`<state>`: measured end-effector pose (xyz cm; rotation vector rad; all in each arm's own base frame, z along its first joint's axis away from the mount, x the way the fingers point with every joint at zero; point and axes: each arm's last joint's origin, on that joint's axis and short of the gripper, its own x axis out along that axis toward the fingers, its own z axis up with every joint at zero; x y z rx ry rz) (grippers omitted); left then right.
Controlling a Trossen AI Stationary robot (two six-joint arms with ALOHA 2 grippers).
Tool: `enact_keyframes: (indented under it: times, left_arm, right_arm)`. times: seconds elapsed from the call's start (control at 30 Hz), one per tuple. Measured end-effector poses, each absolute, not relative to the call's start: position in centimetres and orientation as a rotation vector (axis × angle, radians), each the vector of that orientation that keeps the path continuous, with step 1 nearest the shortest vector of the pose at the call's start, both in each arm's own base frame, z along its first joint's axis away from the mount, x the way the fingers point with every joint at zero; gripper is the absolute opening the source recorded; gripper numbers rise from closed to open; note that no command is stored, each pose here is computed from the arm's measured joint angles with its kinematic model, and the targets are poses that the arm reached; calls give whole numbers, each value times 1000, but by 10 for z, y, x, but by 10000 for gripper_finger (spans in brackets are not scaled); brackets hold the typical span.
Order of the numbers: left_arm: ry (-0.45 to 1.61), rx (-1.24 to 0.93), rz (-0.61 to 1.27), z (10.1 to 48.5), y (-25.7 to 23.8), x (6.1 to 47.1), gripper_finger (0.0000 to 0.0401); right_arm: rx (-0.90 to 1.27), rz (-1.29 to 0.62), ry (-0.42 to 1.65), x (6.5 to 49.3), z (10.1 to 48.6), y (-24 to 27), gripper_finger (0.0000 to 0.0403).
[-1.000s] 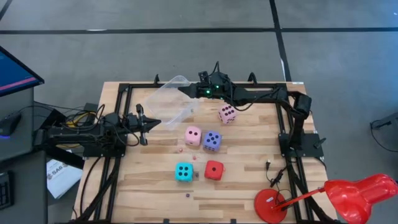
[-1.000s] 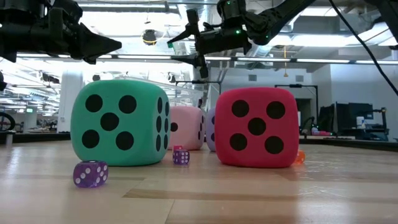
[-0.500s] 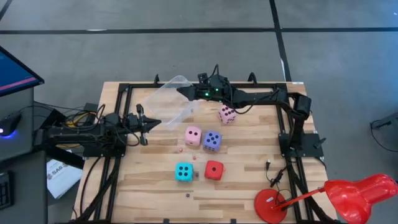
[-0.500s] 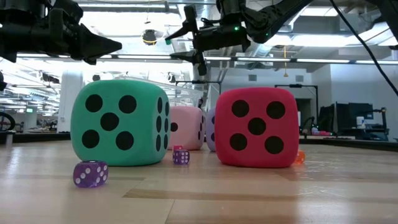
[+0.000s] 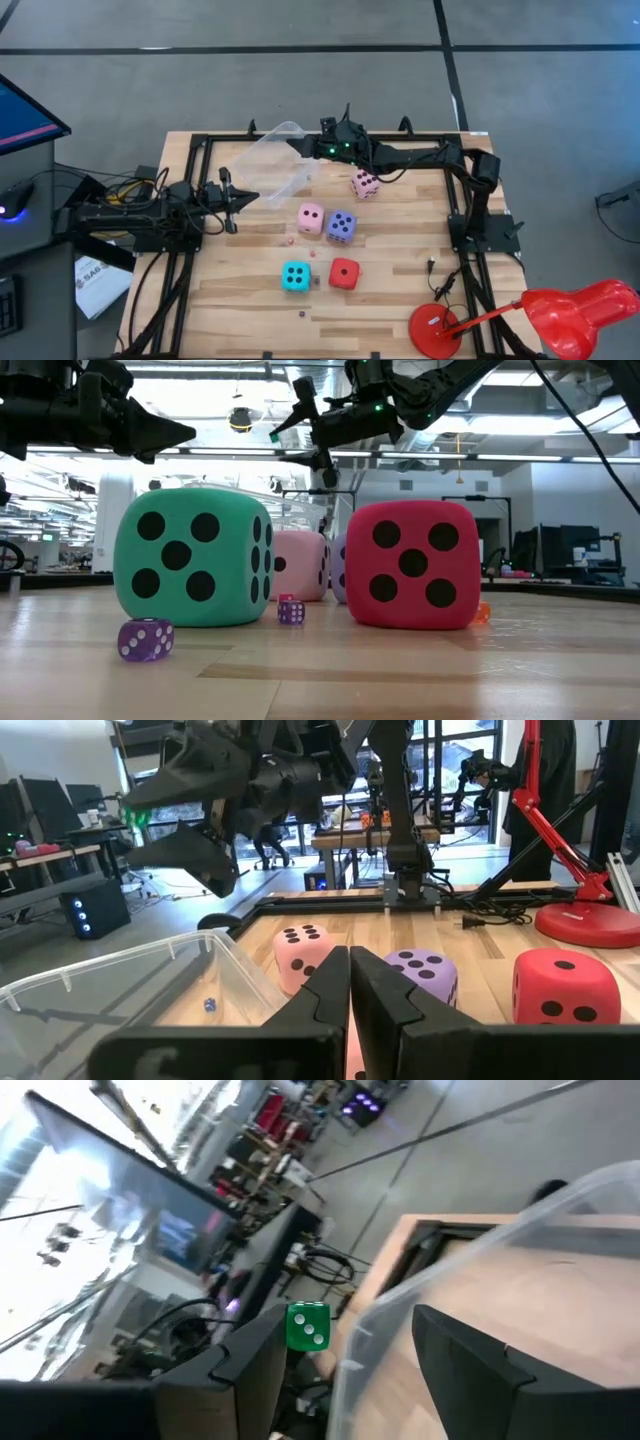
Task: Pick & Place Dice
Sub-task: Put the small green dice into the transparent container
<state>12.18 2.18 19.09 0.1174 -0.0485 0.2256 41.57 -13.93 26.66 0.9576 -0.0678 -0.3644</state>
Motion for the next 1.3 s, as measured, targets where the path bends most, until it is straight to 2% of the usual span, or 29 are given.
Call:
enact_keyframes:
  times: [1.3]
  left_arm:
    - [-49,117,226,191,22,122,3]
  right_arm:
    - [877,-396,-109,417,270,-135,211]
